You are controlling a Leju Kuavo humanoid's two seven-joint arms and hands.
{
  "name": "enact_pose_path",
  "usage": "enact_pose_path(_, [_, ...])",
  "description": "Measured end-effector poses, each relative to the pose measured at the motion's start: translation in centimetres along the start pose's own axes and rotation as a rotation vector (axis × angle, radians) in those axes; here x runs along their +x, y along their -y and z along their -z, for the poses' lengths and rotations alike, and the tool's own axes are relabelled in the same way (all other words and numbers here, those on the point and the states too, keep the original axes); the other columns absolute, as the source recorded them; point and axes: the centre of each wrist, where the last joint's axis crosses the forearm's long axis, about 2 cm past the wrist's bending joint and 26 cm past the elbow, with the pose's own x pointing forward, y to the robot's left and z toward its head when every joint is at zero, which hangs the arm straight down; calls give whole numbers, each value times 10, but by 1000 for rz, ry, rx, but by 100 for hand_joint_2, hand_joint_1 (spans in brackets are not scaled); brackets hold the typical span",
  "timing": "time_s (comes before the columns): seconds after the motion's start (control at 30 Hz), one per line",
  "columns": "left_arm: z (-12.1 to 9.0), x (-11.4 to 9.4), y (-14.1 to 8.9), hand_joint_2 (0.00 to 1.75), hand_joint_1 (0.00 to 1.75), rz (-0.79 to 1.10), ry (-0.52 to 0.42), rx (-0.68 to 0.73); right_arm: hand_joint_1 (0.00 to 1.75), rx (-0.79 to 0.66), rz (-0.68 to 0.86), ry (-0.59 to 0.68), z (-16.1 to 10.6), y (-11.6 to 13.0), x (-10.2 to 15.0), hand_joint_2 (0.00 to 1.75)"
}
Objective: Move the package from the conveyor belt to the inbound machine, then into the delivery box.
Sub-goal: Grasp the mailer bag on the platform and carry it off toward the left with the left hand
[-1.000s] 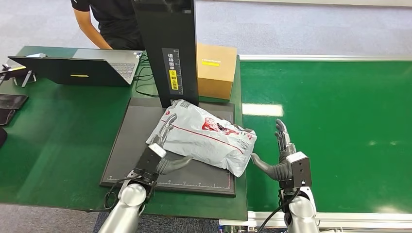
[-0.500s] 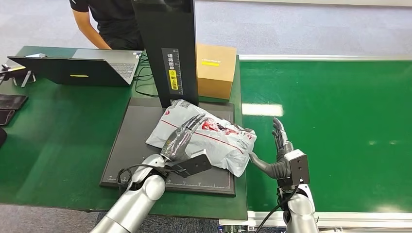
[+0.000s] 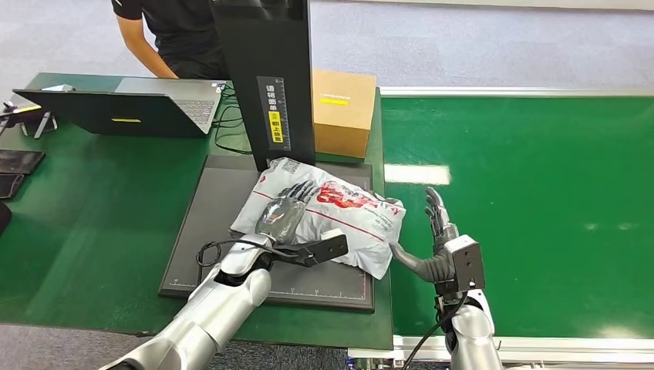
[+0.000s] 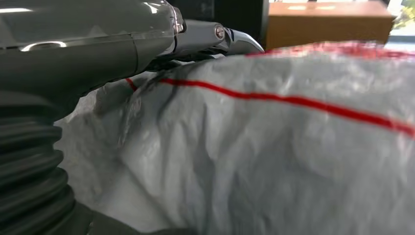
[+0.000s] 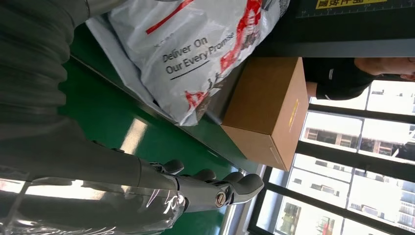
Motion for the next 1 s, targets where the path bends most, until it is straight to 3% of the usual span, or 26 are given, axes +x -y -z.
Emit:
enact_pose_path(0.27, [3, -8, 2, 175, 175, 13, -46, -45, 0, 1, 2, -9, -4, -1, -2, 175])
enact_pose_path(0.8, [-1, -18, 5, 175, 175, -144, -8, -3, 0, -15, 2, -16, -7, -1, -3, 175])
enact_pose_path(1.0, [-7, -31, 7, 175, 175, -169, -93, 85, 0, -18, 3, -16, -7, -1, -3, 175])
